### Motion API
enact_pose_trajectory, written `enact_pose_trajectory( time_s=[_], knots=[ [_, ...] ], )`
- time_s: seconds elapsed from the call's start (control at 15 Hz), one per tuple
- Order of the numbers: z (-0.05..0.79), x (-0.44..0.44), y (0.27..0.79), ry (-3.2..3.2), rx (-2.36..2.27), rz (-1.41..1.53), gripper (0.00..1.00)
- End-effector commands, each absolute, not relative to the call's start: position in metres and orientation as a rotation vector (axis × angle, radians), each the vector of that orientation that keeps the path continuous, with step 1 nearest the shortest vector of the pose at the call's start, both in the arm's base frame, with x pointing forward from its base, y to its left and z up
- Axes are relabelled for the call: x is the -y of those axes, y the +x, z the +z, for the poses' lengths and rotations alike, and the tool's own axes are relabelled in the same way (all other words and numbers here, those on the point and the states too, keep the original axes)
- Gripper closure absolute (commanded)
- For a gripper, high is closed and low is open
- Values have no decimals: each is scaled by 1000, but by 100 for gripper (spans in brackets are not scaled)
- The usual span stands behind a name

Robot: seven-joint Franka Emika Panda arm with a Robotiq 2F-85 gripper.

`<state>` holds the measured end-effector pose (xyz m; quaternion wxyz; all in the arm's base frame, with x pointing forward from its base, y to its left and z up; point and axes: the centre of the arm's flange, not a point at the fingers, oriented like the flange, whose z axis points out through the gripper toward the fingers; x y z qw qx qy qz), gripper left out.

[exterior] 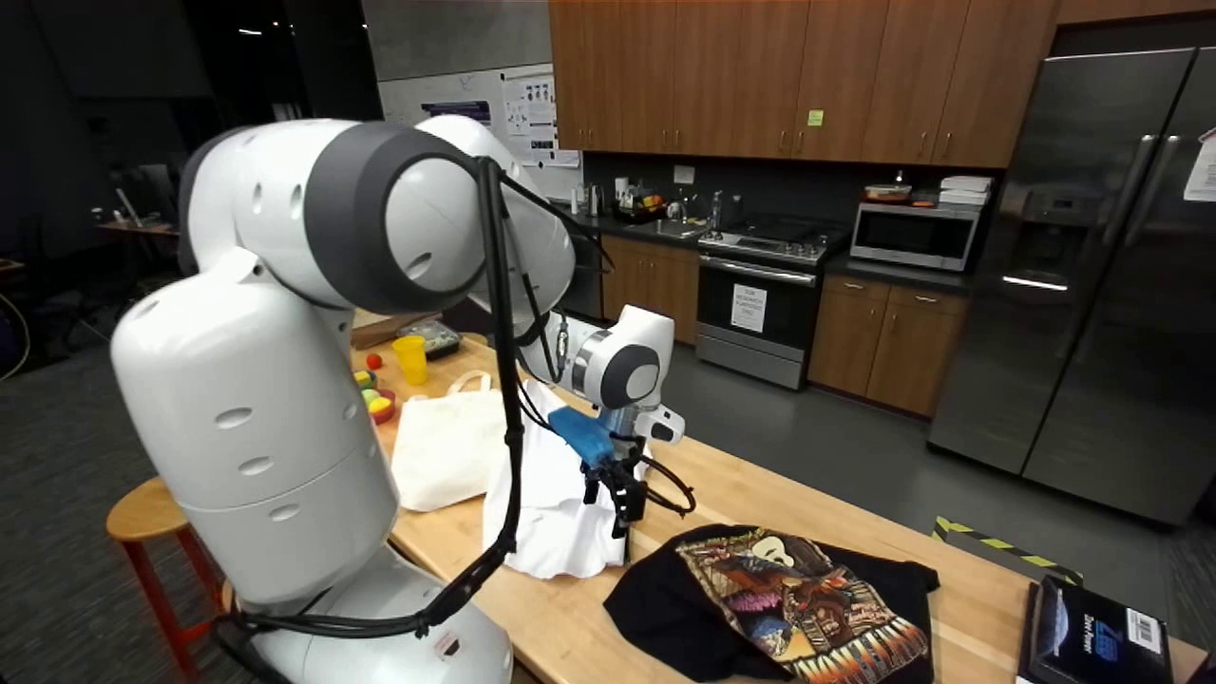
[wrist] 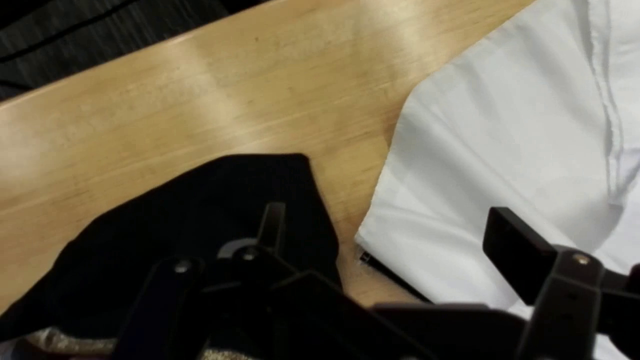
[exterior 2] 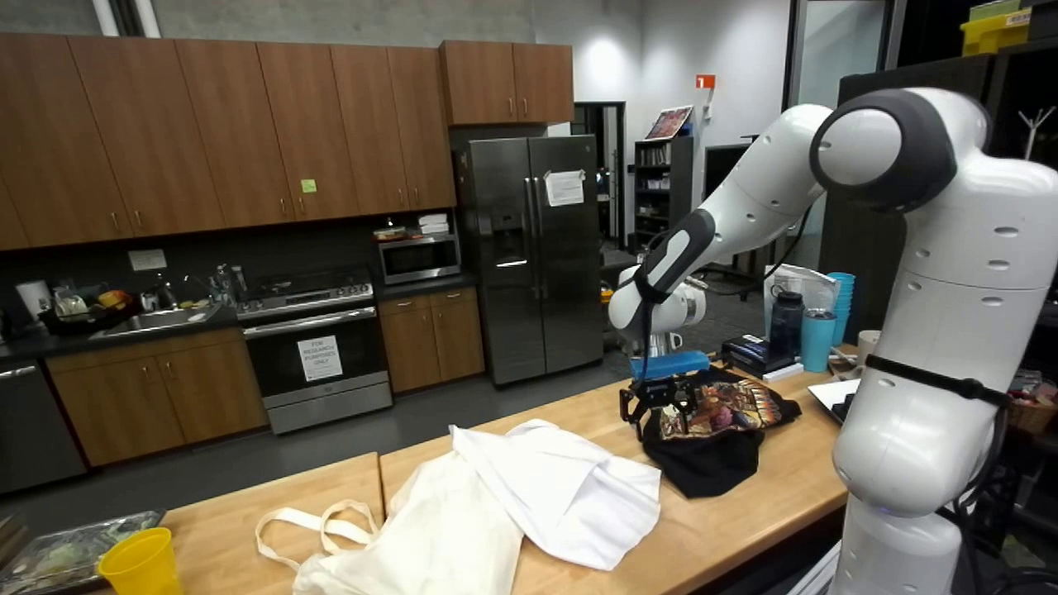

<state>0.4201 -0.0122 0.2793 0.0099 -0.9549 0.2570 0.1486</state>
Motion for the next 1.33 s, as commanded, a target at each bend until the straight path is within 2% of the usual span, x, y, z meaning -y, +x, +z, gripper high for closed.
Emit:
enact_pose_trajectory(
  time_s=[0.0, 0.2, 0.27, 0.53, 0.93, 1.27],
  knots=[
    [257, -3, 453, -3125, -777, 350, 0],
    [233, -36, 470, -3143, -687, 267, 0],
    [250, -20, 453, -3108, -702, 285, 0],
    [240, -26, 454, -3114, -690, 302, 0],
    [256, -32, 475, -2948, -823, -32, 0],
    [244, -25, 485, -2815, -902, -69, 0]
  ],
)
